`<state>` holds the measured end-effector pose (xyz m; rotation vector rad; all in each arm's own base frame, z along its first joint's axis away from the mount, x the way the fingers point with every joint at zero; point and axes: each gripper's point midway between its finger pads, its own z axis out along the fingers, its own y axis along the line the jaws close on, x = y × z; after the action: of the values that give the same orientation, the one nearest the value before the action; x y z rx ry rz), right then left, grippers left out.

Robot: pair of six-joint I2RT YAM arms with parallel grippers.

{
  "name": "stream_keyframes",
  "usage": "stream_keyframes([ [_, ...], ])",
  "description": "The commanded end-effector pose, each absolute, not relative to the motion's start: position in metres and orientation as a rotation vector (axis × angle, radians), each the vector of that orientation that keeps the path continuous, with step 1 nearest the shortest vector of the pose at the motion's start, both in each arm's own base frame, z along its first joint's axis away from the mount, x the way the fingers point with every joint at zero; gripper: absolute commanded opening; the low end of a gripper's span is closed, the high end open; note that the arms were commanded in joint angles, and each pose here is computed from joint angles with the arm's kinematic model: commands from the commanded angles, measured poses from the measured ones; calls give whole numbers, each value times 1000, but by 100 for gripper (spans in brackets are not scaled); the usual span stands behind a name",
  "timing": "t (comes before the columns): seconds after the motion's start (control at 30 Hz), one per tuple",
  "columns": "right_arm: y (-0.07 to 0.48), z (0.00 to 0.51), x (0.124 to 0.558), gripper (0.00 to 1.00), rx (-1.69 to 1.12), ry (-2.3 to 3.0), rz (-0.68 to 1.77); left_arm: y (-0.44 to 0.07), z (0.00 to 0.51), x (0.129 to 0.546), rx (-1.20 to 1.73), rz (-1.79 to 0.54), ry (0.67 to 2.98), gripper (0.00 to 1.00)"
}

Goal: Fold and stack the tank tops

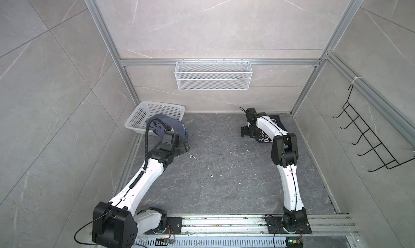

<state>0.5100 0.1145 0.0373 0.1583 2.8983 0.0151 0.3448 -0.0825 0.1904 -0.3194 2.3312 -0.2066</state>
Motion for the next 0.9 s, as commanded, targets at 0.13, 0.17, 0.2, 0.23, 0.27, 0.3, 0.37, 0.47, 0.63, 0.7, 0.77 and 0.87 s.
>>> stream_keyframes([
  [0.13,169,154,462,89,13,2657,220,-50,226,372,-366,10,2310,92],
  [0.17,172,159,450,89,10,2641,230,-44,226,378,-384,33,2311,92],
  [0.2,177,165,438,89,3,2620,255,-39,225,384,-406,45,2317,92],
  [0.23,180,168,427,89,-4,2609,276,-35,224,390,-424,50,2326,91],
  [0.27,183,175,416,89,-10,2585,301,-31,222,398,-439,54,2338,91],
  [0.3,185,175,403,89,-18,2577,322,-30,221,406,-444,62,2342,90],
  [0.37,188,175,381,89,-29,2568,358,-27,215,422,-450,76,2361,86],
  [0.47,191,168,350,89,-60,2577,392,-18,205,442,-500,118,2379,81],
  [0.63,181,161,308,89,-85,2586,409,1,191,465,-550,223,2420,74],
  [0.7,175,160,296,89,-87,2582,417,7,185,472,-562,235,2427,70],
  [0.77,168,157,285,89,-86,2593,406,9,180,477,-569,212,2442,65],
  [0.87,162,152,275,89,-85,2608,399,14,176,482,-591,192,2454,57],
])
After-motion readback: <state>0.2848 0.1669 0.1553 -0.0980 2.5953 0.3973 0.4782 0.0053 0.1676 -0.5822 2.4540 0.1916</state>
